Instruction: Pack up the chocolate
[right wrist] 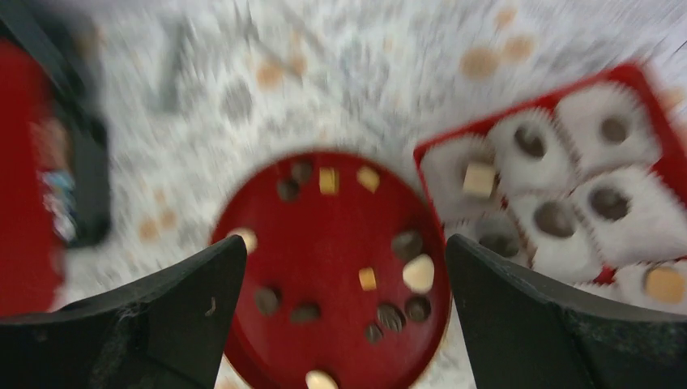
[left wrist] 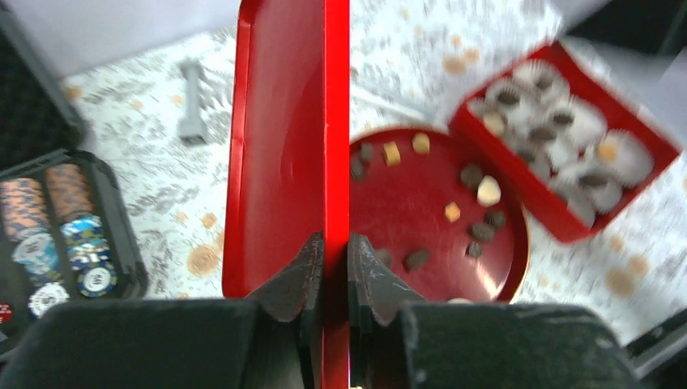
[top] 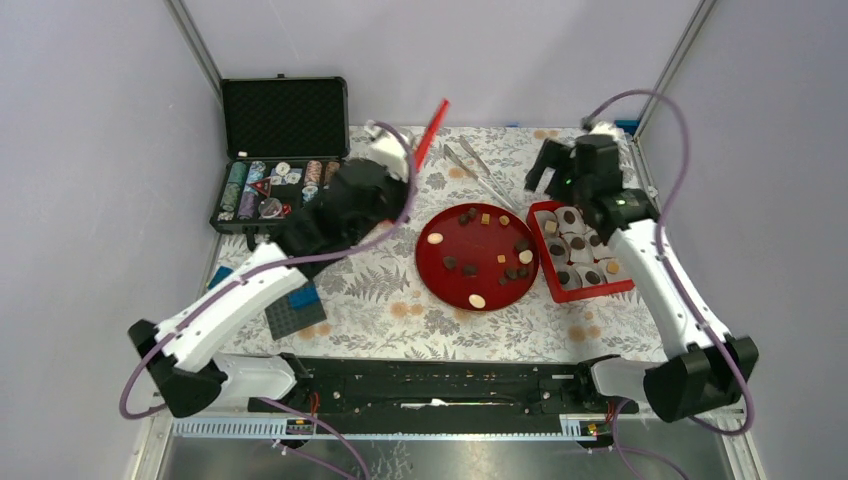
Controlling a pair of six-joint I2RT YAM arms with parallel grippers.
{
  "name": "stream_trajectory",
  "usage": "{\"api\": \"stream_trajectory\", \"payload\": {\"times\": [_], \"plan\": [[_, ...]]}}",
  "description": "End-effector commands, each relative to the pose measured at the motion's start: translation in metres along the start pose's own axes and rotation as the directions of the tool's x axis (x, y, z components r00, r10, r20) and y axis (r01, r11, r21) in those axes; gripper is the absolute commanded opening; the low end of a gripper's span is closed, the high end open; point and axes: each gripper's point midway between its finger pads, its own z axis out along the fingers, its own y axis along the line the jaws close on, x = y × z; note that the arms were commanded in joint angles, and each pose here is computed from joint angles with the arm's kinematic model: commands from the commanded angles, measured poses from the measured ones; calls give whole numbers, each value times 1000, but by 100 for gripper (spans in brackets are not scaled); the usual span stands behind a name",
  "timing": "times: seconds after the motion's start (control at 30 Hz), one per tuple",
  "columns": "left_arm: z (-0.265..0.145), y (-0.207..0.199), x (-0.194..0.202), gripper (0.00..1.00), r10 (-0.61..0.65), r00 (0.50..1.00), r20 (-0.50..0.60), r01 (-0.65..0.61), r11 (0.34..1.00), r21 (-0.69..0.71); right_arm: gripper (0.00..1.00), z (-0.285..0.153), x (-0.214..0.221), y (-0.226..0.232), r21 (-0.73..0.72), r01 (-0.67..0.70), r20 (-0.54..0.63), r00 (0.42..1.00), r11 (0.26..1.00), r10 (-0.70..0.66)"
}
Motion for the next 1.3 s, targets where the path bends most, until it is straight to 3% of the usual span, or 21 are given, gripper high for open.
{"api": "stream_trajectory", "payload": {"times": [0.0, 0.17, 0.53, 1.27], "plan": [[-56, 24, -99, 0, -159, 952, 260, 151, 987, 50, 100, 14, 102, 21, -164, 114, -282, 947, 980, -157], [-77, 32, -123, 0, -209, 924, 321, 203, 978, 54, 100, 16, 168, 42, -222, 99, -422, 887, 970, -187], [-90, 30, -144, 0, -292, 890, 349, 269, 956, 114, 100, 20, 263, 142, -478, -19, -550, 786, 878, -282], [-139, 30, -183, 0, -327, 828, 456, 265, 944, 196, 100, 39, 367, 257, -651, -128, -640, 623, 748, -450]]}}
